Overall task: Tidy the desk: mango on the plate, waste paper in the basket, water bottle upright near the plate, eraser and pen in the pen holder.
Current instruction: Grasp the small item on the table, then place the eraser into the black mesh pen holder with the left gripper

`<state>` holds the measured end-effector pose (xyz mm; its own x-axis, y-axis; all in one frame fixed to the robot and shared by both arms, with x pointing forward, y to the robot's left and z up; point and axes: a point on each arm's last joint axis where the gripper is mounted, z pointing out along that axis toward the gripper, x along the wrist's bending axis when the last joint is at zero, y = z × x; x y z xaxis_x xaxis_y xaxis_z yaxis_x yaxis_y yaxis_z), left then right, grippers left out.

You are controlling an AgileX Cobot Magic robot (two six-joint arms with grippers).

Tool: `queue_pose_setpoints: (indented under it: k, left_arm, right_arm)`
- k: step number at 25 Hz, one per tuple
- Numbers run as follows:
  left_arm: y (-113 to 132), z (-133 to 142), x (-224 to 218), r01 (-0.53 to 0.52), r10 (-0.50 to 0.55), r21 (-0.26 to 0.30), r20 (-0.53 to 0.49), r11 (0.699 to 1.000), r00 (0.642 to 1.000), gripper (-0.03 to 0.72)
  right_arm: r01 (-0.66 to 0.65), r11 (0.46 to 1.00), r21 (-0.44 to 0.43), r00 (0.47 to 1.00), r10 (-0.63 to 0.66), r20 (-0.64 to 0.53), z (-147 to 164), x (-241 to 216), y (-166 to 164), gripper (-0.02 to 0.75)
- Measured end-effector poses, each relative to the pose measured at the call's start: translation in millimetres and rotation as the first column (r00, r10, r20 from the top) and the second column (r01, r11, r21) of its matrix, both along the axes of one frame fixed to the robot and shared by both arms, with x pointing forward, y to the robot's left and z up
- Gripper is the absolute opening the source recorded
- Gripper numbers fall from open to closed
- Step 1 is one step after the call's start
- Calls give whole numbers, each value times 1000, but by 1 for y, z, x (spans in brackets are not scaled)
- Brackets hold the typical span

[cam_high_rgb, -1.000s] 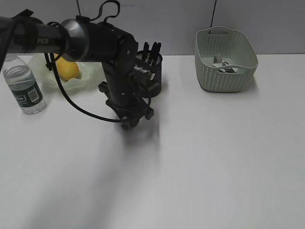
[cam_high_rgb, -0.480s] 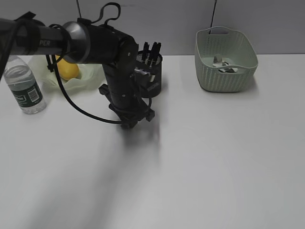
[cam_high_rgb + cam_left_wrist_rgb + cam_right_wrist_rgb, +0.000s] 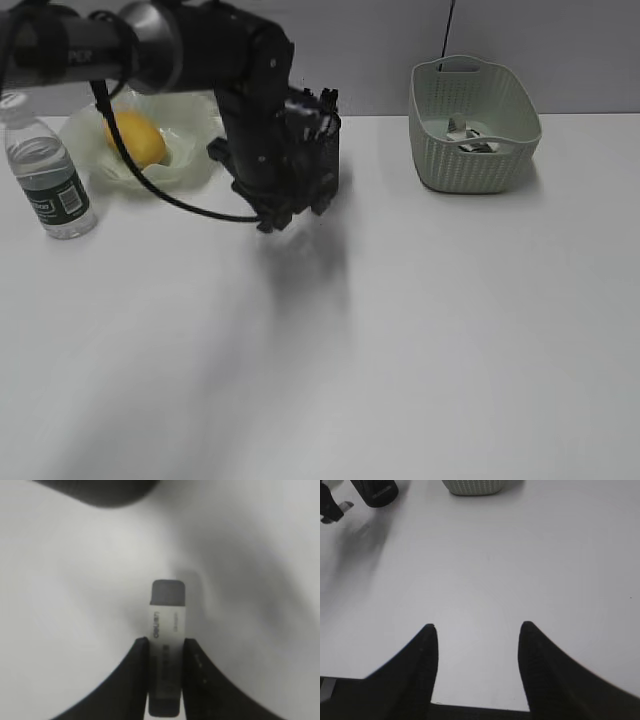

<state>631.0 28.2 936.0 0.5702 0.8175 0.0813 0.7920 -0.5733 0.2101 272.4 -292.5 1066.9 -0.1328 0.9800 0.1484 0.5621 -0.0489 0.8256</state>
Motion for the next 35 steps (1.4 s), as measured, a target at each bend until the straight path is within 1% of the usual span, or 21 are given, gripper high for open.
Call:
queue_pose_setpoints:
  k: [3,6,9,11,14,16,19,21,23,25,27,29,32,35]
  left_arm:
    - [-4,41,8,5,0,-48,95,999,995,157]
    - [-9,79,17,16,6,-108,207,994,978,157]
    - [-13,103,26,32,28,-184,316,982,948,156]
    - [-13,110,33,34,56,-233,369,972,928,156]
    - [-11,107,42,24,91,-272,401,962,911,156]
    - [-8,97,50,12,104,-275,402,961,910,156]
    - [-7,75,57,-5,107,-261,377,965,920,162]
    - [-9,67,59,-11,111,-268,360,963,926,177]
    - [-11,65,59,-14,118,-284,354,959,928,216]
    - [-11,65,60,-10,120,-292,361,956,925,276]
    - [-11,65,60,-9,120,-292,363,956,924,340]
    - [-11,65,59,-12,118,-285,357,958,927,380]
    - [-9,65,57,-21,115,-268,339,963,934,401]
    - [-5,73,52,-37,114,-245,308,969,945,408]
  right_arm:
    - [0,1000,0,1000,0,0,0,0,0,417]
    - [-1,1000,-1,1000,1,0,0,0,0,417]
    - [-1,1000,-1,1000,1,0,0,0,0,417]
    - [-1,1000,-1,1000,1,0,0,0,0,417]
    - [0,1000,-2,1000,0,0,0,0,0,417]
    - [0,1000,-1,1000,0,0,0,0,0,417]
    - [0,1000,-1,1000,0,0,0,0,0,417]
    - [0,1000,-1,1000,0,0,0,0,0,417]
    - [0,1000,-1,1000,0,0,0,0,0,417]
    - [0,1000,-1,1000,0,0,0,0,0,417]
    - [0,1000,-2,1000,0,0,0,0,0,417]
    - [0,1000,-2,1000,0,0,0,0,0,417]
    - [0,1000,-2,1000,0,0,0,0,0,417]
    - [0,1000,-2,1000,0,0,0,0,0,417]
